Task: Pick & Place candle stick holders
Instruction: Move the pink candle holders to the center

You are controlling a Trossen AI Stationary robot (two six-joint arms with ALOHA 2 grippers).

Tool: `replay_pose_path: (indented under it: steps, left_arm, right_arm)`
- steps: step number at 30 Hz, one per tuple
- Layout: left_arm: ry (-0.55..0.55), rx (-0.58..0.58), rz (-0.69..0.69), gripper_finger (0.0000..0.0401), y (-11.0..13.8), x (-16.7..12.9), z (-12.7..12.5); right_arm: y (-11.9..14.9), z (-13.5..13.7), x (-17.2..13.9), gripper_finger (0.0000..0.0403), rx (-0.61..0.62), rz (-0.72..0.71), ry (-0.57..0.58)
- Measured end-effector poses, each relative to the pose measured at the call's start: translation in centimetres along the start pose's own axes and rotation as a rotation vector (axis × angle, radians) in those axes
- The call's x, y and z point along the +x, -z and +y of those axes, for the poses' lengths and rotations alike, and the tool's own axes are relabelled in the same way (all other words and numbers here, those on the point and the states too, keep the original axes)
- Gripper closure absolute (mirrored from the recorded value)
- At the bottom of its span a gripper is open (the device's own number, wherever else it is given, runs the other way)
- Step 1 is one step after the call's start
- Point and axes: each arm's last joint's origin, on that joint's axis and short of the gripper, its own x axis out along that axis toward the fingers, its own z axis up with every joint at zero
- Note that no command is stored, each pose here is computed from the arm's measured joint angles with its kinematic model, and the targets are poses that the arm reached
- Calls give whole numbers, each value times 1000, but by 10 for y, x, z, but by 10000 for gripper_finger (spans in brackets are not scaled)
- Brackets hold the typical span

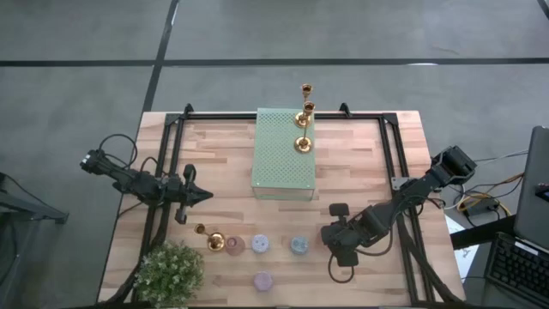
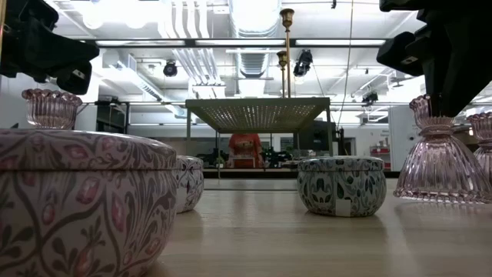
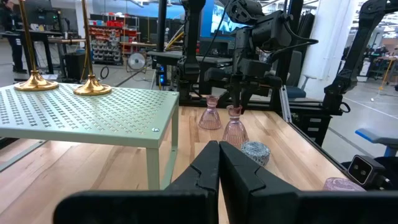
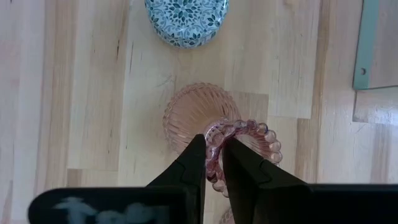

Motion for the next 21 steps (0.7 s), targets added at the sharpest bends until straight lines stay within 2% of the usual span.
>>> replay_pose_path:
  steps: [5, 15, 21]
  left_arm:
    - [0, 0, 0, 389, 0, 0, 0]
    - [0, 0, 0, 389, 0, 0, 0]
    - [0, 0, 0, 389, 0, 0, 0]
  right_arm:
    - [-5, 2, -3, 370, -28, -19, -10]
    - [-20, -7, -1, 370, -133, -122, 47]
    - [-29, -12, 7, 370, -242, -145, 62]
